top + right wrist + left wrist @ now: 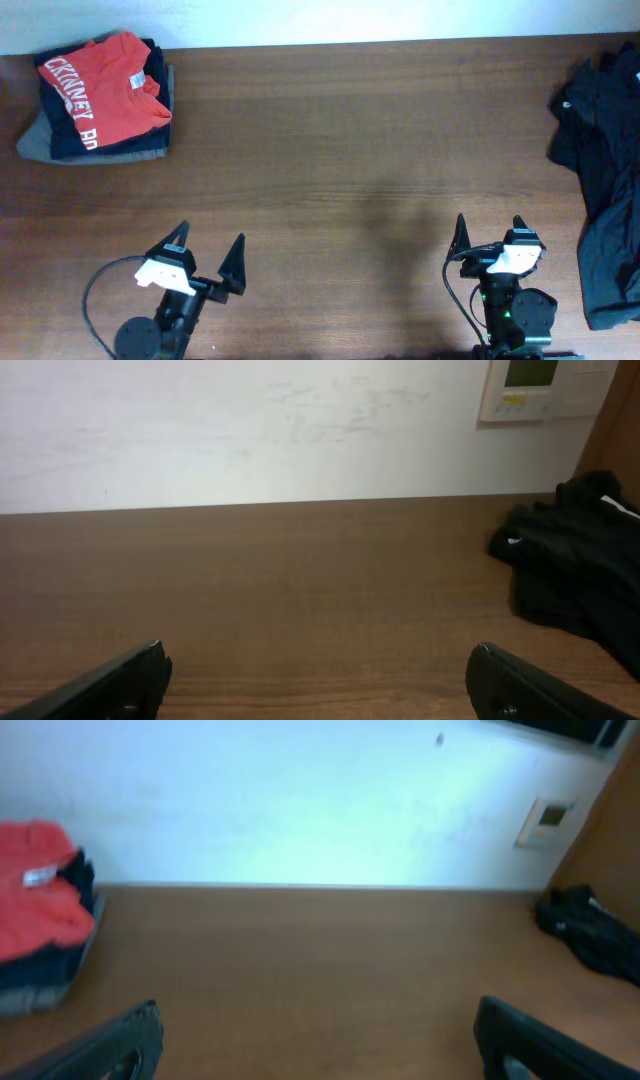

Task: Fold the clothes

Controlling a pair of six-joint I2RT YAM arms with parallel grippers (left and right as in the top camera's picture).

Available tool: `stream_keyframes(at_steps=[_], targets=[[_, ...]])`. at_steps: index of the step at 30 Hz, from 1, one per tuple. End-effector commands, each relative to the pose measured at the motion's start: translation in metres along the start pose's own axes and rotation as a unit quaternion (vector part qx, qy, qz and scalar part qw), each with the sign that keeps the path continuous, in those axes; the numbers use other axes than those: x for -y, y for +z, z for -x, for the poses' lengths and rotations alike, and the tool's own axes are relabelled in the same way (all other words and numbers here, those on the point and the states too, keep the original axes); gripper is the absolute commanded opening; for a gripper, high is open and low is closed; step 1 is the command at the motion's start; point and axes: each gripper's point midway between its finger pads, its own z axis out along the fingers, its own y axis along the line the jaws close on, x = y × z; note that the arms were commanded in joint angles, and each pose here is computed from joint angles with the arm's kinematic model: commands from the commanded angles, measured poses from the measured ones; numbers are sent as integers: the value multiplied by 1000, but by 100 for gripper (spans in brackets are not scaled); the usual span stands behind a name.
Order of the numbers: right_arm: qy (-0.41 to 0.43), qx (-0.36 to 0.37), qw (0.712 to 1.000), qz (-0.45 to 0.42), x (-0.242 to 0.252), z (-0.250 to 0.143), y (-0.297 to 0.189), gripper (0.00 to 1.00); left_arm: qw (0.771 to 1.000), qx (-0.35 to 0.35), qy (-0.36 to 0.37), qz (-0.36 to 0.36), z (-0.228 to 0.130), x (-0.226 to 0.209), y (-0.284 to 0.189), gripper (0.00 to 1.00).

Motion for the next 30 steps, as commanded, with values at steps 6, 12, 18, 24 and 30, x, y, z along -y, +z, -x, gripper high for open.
stream_keyframes(at_steps=[6,12,18,24,30], targets=[[0,-1,1000,-7,3,-2,0,99,998,44,26,-22,-25,-1,10,99],[0,-1,1000,-7,3,-2,0,99,992,20,126,-18,-38,-2,11,100],[0,-1,1000,-7,3,-2,0,99,983,-20,183,9,-56,-15,11,99],[0,-1,1000,-7,3,-2,0,99,982,-22,182,41,-55,-26,11,99],[0,-1,1000,-7,3,-2,0,99,982,-22,182,54,-54,-32,10,99]])
